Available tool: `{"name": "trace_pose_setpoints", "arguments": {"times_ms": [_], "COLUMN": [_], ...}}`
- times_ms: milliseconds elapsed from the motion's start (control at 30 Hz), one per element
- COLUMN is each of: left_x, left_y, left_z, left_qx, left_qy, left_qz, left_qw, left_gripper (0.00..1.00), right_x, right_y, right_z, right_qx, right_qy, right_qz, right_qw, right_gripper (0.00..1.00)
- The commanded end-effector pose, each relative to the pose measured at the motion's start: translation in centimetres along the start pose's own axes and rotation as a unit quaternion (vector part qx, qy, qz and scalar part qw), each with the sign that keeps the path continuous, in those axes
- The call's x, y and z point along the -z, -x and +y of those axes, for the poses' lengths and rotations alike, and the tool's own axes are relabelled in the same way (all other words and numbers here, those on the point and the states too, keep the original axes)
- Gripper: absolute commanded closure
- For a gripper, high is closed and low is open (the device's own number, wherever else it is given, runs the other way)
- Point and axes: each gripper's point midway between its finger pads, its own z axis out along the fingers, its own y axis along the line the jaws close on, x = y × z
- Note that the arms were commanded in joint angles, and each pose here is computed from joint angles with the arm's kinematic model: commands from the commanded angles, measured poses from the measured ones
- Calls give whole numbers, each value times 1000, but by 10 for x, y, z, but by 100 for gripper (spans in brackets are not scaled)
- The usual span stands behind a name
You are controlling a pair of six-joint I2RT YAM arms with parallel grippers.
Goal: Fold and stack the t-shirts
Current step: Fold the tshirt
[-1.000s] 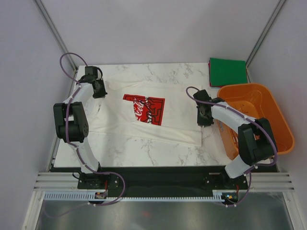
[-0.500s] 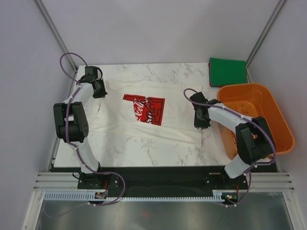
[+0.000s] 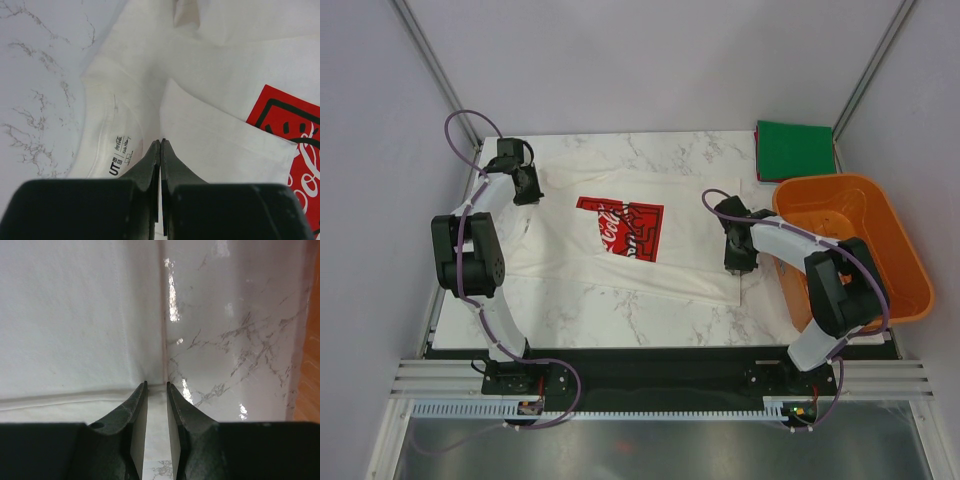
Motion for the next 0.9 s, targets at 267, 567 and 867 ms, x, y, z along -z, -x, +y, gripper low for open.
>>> {"name": "trace_pose_setpoints", "arguments": {"times_ms": [267,567,867], "left_x": [14,22,30], "left_y": [23,27,31], "left_z": [2,7,8], "left_qx": [11,24,36], "left_qy": [4,22,27], "left_qz": [-38,-49,-60], "left_qw": [999,998,997], "left_gripper": [98,98,98], "right_x": [-11,14,22], "right_y": [-2,12,18], "right_z": [-2,-19,-16], "right_qx": [-8,-10,-12], "right_qy": [-12,-44,-33], "right_qz": [-5,-40,-53], "right_qw": [1000,998,998], "right_gripper": [95,100,100]}}
